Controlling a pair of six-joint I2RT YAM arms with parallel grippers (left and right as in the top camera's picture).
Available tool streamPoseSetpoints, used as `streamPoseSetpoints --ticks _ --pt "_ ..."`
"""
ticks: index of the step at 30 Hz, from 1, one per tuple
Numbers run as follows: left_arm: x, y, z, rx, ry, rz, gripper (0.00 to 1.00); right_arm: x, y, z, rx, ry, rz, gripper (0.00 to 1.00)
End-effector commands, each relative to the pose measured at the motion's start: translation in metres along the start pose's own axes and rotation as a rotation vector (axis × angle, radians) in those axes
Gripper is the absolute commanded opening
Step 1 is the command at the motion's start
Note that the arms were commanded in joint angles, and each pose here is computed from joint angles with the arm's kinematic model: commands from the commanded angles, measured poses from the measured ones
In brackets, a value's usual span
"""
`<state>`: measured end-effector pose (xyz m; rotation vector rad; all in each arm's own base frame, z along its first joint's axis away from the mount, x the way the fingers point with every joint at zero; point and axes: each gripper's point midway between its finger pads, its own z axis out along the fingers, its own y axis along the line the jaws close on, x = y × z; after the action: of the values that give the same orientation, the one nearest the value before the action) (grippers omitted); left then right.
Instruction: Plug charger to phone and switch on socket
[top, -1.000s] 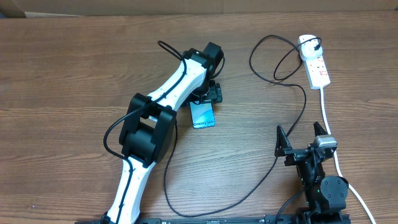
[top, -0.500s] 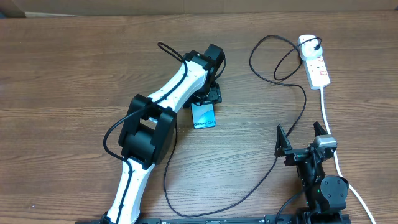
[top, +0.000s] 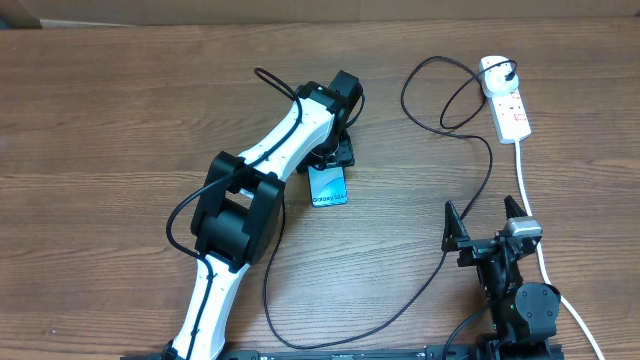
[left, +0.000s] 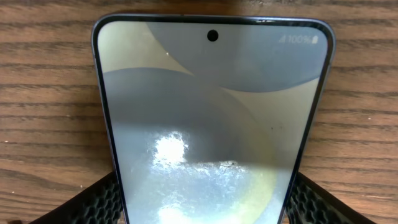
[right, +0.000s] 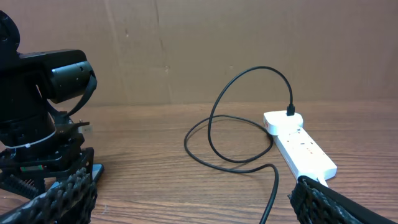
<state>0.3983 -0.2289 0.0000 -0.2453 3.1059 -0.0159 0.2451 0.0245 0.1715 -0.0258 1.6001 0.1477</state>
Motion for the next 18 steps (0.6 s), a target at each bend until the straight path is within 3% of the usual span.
streamPoseSetpoints --ticks 1,18 --pt "0.02 0.022 0.04 -0.104 0.084 -0.012 0.69 0.002 0.0 0.0 0.001 -0.004 0.007 1.0" --pt "0.009 0.024 0.001 -0.079 0.123 -0.049 0.66 0.002 0.0 0.0 0.001 -0.004 0.007 1.0"
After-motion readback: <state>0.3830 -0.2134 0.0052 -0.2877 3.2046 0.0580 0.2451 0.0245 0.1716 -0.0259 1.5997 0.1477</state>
